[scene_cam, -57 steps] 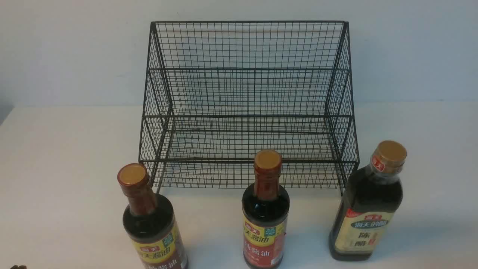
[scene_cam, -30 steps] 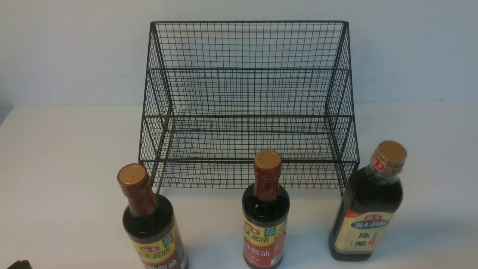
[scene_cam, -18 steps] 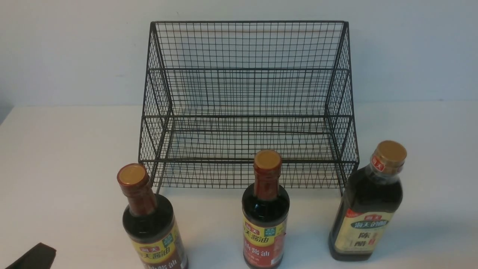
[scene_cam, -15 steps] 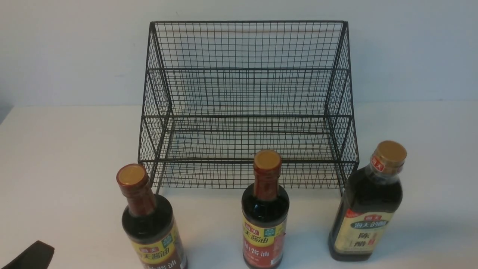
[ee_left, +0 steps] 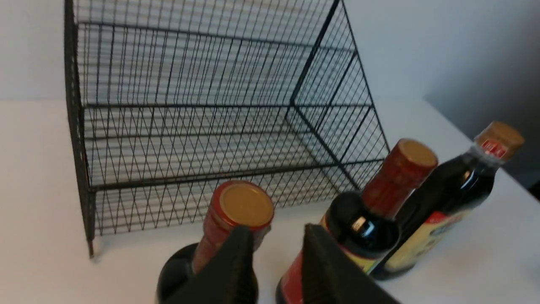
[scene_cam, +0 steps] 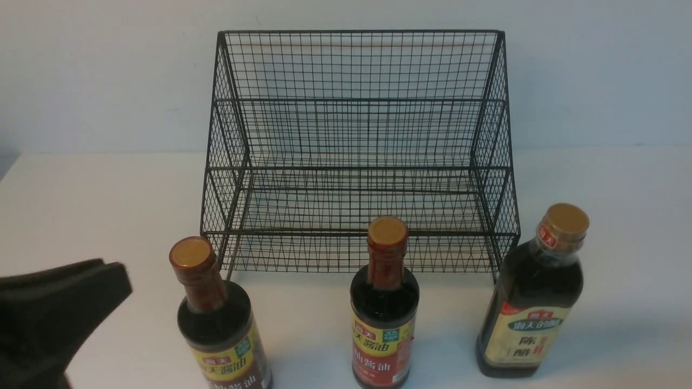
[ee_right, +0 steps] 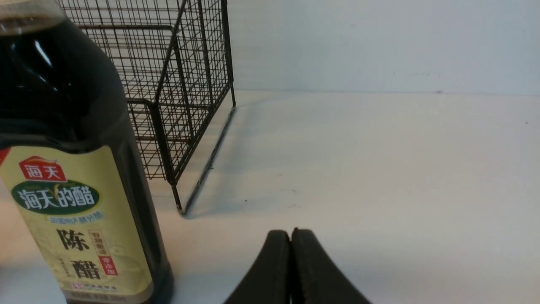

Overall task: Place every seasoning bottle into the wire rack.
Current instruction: Use the left arm to grab the condiment bottle closest to it

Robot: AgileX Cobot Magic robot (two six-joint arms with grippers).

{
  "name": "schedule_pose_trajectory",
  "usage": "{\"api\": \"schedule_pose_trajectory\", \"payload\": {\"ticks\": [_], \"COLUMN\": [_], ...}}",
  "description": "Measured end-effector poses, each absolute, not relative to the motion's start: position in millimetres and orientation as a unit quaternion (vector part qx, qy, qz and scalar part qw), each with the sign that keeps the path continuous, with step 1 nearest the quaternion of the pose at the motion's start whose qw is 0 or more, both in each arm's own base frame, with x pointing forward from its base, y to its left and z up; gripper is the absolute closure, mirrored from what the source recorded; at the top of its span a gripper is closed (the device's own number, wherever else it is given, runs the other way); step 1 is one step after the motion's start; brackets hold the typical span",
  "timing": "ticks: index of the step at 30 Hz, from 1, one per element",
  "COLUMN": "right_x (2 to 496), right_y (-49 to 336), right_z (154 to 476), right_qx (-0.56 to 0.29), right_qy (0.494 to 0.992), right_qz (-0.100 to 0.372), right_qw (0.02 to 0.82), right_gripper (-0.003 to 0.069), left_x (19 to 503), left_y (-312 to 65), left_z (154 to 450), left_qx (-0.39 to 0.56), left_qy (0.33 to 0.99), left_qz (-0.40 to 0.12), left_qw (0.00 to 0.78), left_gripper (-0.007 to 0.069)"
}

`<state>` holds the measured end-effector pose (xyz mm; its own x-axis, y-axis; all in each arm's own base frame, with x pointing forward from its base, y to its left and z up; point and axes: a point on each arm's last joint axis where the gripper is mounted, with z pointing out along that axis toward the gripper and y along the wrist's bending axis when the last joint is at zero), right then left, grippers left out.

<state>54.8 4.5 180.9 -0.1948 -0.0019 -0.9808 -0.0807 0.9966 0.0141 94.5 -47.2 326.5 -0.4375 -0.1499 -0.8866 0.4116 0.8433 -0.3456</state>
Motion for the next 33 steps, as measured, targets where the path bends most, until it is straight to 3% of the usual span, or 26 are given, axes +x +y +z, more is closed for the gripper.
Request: {"api": "schedule_pose_trajectory", "payload": {"ticks": [5,8,13,20,26,28,30,33], "right_x": [55,55,55,55,55,55,55,55], "right_y": [4,4,4,4,4,4,4,4], "right_z": [181,181,181,181,181,181,181,181], "right_qx": [-0.027,-0.027,-0.027,-0.027,-0.027,-0.027,-0.027,-0.027], "right_qy": [0.772,0.772,0.772,0.772,0.772,0.772,0.772,0.772], "right_qz": [0.031,0.031,0.031,0.031,0.031,0.031,0.031,0.031], "right_qw": [0.634,0.634,0.634,0.634,0.634,0.634,0.634,0.634], "right_gripper": [0.0673,0.0673,0.0673,0.0673,0.0673,0.0673,0.0673,0.0673], "left_x": [139,152,163,177,194,199,201,195], "left_y": [-49,-52,-56,-57,-59,-59,-58,-59], "left_z": [324,319,309,296,280,280,282,295], "left_qx": [0.116,0.145,0.186,0.233,0.242,0.240,0.248,0.291], "left_qy": [0.834,0.838,0.839,0.840,0.847,0.841,0.837,0.822], "left_qz": [-0.249,-0.256,-0.262,-0.244,-0.255,-0.259,-0.242,-0.228], "left_qw": [0.479,0.461,0.438,0.425,0.400,0.410,0.425,0.434], "left_gripper": [0.0146,0.0030,-0.0057,-0.0033,0.0148,0.0325,0.0365,0.0364]}}
